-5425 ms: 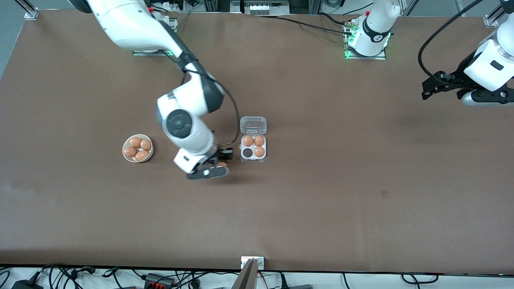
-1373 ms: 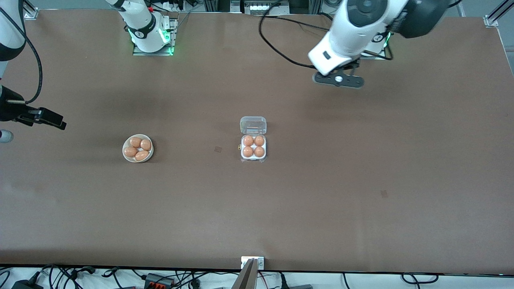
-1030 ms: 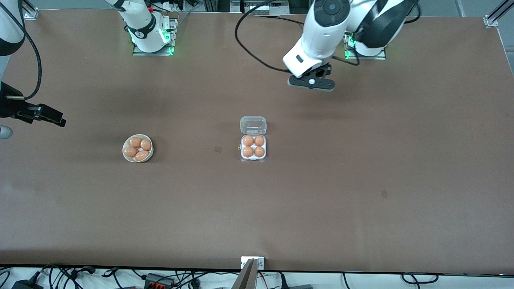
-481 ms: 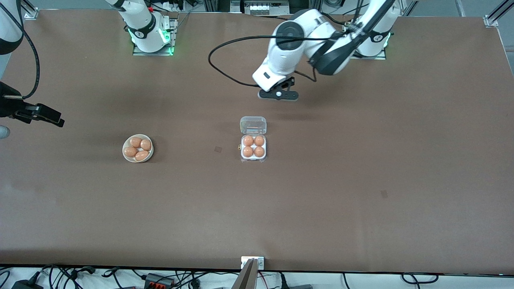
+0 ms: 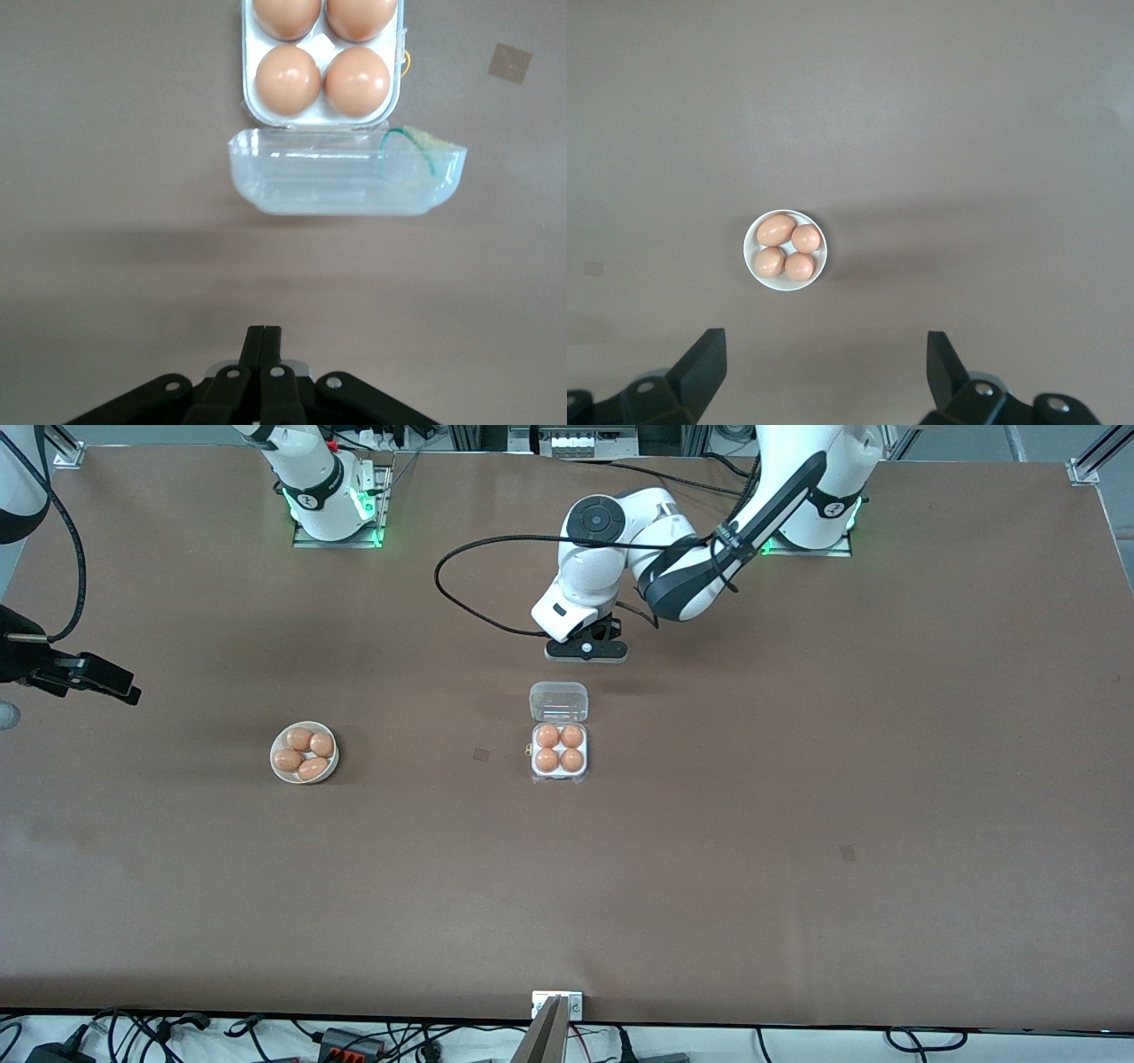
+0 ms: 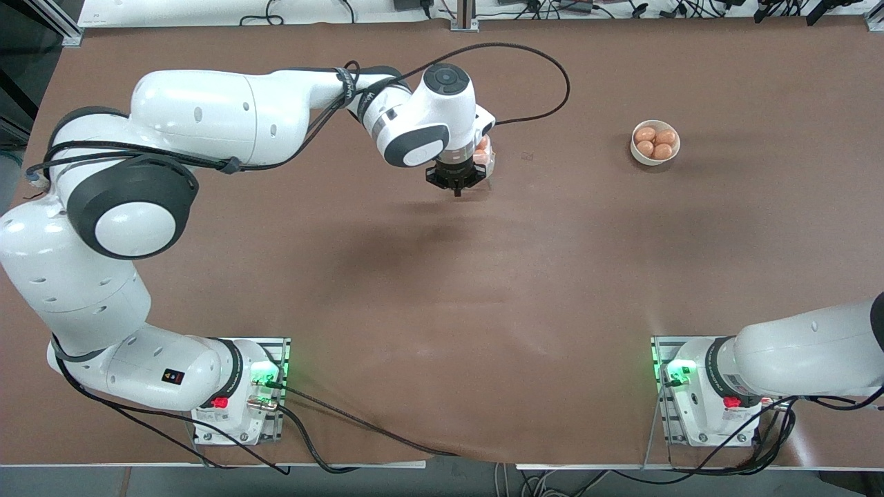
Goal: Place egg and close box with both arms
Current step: 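Reach the left gripper toward the open lid of the egg box, then press the clear lid down over the eggs with the left gripper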
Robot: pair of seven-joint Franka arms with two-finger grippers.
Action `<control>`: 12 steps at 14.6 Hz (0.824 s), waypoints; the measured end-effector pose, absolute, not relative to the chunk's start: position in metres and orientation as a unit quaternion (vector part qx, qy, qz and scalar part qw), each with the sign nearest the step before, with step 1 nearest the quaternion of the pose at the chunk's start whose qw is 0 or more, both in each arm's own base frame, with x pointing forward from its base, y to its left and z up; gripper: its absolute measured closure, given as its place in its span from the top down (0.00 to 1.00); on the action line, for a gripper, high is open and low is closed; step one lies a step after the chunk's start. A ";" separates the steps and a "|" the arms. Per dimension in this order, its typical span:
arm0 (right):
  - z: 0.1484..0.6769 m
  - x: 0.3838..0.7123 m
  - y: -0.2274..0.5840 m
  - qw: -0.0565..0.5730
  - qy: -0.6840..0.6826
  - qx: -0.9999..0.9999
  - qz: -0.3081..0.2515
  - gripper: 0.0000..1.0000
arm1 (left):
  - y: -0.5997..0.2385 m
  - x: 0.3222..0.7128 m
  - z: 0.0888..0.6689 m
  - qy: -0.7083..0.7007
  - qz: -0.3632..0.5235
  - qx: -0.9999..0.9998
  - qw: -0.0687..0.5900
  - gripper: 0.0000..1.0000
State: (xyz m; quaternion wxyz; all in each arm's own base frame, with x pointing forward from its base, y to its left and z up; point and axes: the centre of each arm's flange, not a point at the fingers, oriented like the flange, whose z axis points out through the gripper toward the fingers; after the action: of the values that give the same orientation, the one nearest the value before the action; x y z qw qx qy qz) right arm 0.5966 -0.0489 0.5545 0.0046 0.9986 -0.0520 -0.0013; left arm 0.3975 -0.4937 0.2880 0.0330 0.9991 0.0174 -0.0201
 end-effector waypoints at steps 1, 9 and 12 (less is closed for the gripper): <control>0.554 0.597 -0.049 0.005 -0.052 0.999 -0.002 1.00 | -0.497 0.397 0.280 0.020 -0.009 0.999 0.033 0.01; 0.552 0.597 -0.053 0.000 -0.054 0.999 -0.004 1.00 | -0.520 0.439 0.265 0.005 0.096 0.995 0.035 0.01; 0.552 0.597 -0.048 -0.001 -0.049 0.999 -0.004 1.00 | -0.522 0.465 0.288 0.020 0.118 0.991 0.053 0.02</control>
State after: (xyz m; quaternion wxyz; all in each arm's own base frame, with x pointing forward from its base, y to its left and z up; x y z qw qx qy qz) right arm 0.5972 -0.0485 0.5522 -0.0012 0.9988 -0.0494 -0.0039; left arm 0.4649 -0.5217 0.2875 0.0526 0.9914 0.0204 0.1180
